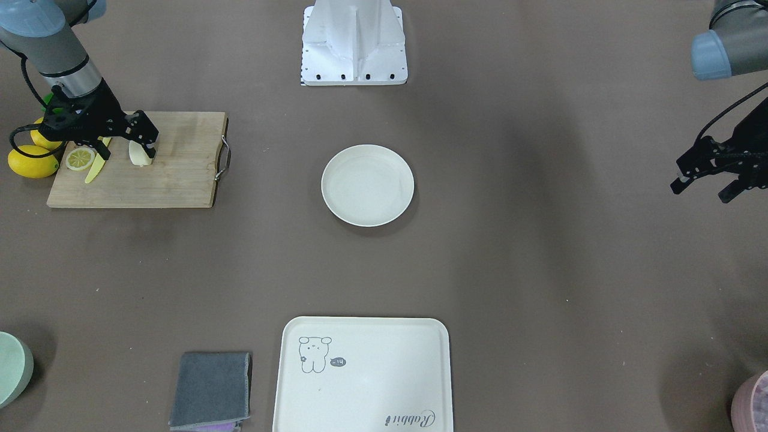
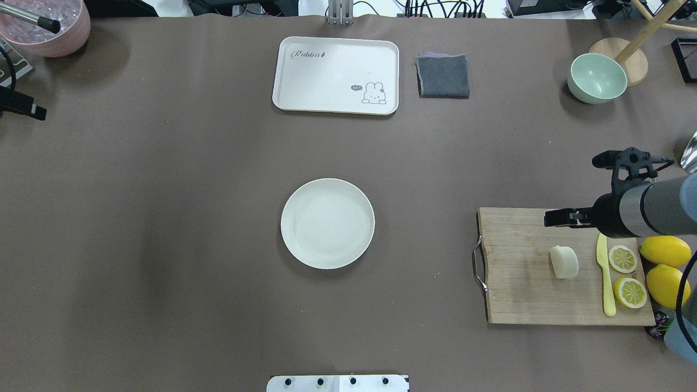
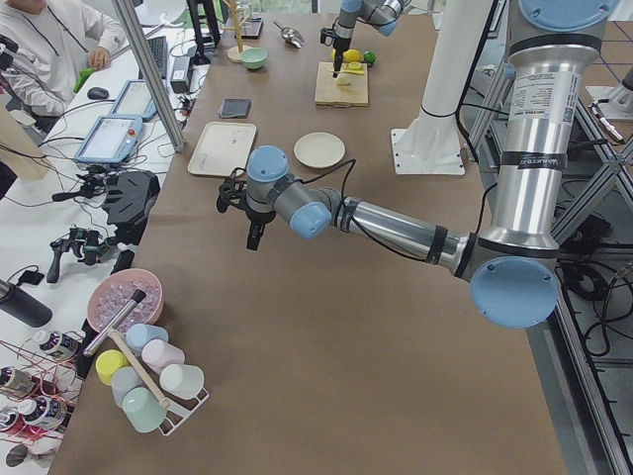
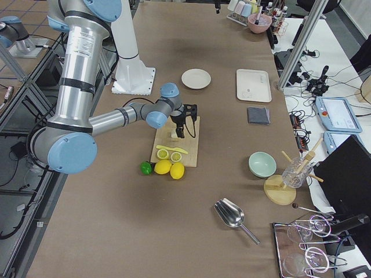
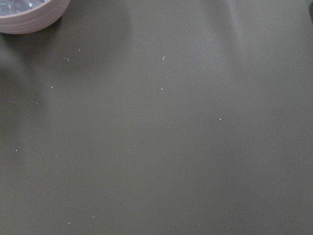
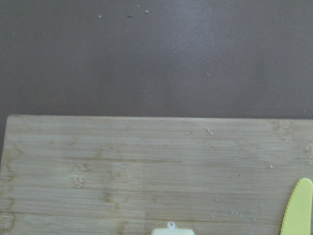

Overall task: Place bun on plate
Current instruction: 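Grasp the cream bun on the cutting board with the right gripper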

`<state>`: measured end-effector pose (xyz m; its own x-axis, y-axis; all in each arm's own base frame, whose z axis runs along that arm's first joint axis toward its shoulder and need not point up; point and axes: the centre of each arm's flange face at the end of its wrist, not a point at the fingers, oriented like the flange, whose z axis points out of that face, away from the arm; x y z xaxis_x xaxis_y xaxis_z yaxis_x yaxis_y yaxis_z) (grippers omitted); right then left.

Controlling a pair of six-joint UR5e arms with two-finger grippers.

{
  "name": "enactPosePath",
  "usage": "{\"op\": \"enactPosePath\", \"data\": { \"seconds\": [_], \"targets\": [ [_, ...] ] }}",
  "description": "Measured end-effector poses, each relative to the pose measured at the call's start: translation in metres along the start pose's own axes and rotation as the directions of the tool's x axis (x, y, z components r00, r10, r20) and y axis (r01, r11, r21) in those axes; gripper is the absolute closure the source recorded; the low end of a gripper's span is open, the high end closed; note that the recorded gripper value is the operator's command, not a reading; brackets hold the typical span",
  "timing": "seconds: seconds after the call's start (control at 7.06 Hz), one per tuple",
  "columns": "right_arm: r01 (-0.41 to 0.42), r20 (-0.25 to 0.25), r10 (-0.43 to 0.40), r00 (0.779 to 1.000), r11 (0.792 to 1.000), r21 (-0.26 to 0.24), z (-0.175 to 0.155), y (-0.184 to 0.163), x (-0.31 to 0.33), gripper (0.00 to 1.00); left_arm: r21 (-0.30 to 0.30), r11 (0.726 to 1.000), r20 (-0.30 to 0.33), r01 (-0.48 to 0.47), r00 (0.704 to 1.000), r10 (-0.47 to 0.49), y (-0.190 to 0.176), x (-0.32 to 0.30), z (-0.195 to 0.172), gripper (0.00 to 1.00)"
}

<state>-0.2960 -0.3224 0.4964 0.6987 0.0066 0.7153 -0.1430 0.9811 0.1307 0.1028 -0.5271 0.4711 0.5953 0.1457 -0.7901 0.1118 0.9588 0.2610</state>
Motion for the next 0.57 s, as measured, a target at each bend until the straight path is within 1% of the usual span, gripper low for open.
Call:
{"op": "enactPosePath", "data": {
  "seconds": [0.14,0.28,0.57],
  "targets": [
    [0.001,-0.014,-0.001,1.0,1.0,-0.01,0.008,0.015,-0.001,0.47,0.001,1.0,0.002,0.0,1.0,0.0,0.0,-0.001,0.0,0.02],
    [-0.004,-0.02,0.004,1.0,1.0,-0.012,0.012,0.023,-0.005,0.65,0.002,1.0,0.004,0.0,1.0,0.0,0.0,-0.001,0.0,0.02],
    [0.003,-0.025,-0.003,1.0,1.0,-0.009,0.016,0.03,-0.009,0.66,0.001,1.0,0.007,0.002,1.0,-0.002,0.001,-0.003,0.001,0.02]
  ]
}}
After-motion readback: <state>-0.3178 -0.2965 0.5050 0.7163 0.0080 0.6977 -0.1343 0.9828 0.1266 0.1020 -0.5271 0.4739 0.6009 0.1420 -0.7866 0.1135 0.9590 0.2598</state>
